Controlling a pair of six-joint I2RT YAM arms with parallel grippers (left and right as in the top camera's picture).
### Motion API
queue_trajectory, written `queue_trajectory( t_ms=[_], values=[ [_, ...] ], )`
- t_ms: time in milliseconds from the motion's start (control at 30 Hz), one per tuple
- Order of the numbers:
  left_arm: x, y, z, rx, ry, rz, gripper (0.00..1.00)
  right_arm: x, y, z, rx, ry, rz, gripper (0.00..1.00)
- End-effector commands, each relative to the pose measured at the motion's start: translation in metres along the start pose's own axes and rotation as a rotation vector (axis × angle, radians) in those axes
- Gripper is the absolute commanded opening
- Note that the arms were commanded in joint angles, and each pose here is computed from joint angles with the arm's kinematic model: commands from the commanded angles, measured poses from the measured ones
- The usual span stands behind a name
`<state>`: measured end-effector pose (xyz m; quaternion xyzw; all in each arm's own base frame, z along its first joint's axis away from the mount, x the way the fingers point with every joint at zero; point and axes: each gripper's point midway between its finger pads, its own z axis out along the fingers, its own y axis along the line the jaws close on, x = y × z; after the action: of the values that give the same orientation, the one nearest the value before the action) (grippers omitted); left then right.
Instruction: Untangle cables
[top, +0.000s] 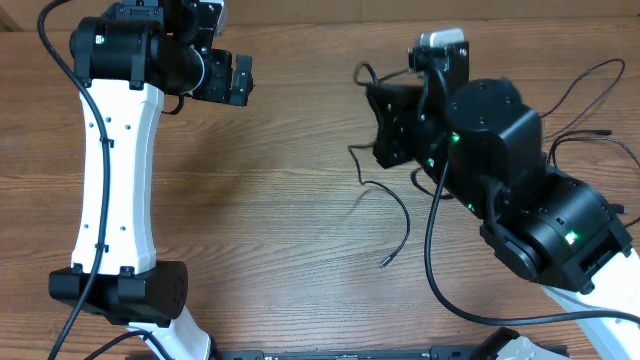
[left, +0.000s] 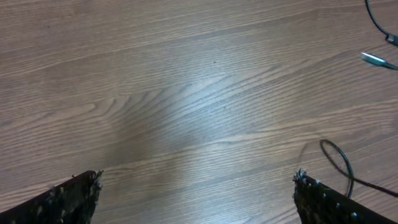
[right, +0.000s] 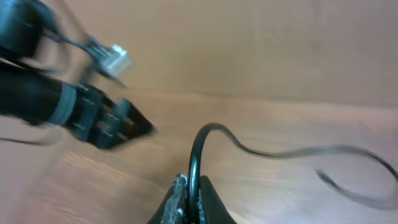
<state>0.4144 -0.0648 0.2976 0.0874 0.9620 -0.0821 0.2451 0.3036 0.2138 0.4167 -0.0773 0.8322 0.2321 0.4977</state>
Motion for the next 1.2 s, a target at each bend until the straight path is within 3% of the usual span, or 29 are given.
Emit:
queue_trajectory(
  t_ms=[0,833,1167],
  values=[
    [-0.002,0.000,0.003,-0.003,0.002,-0.012,1.00,-0.002,-0.024,-0.014,0.130,-0.013,-0.005,0.04],
    [-0.002,0.000,0.003,-0.003,0.002,-0.012,1.00,0.058,-0.099,-0.056,0.500,0.216,-0.092,0.04],
    [-0.002,0.000,0.003,-0.003,0.002,-0.012,1.00,0.073,-0.114,-0.069,0.590,0.254,-0.016,0.04]
  ],
)
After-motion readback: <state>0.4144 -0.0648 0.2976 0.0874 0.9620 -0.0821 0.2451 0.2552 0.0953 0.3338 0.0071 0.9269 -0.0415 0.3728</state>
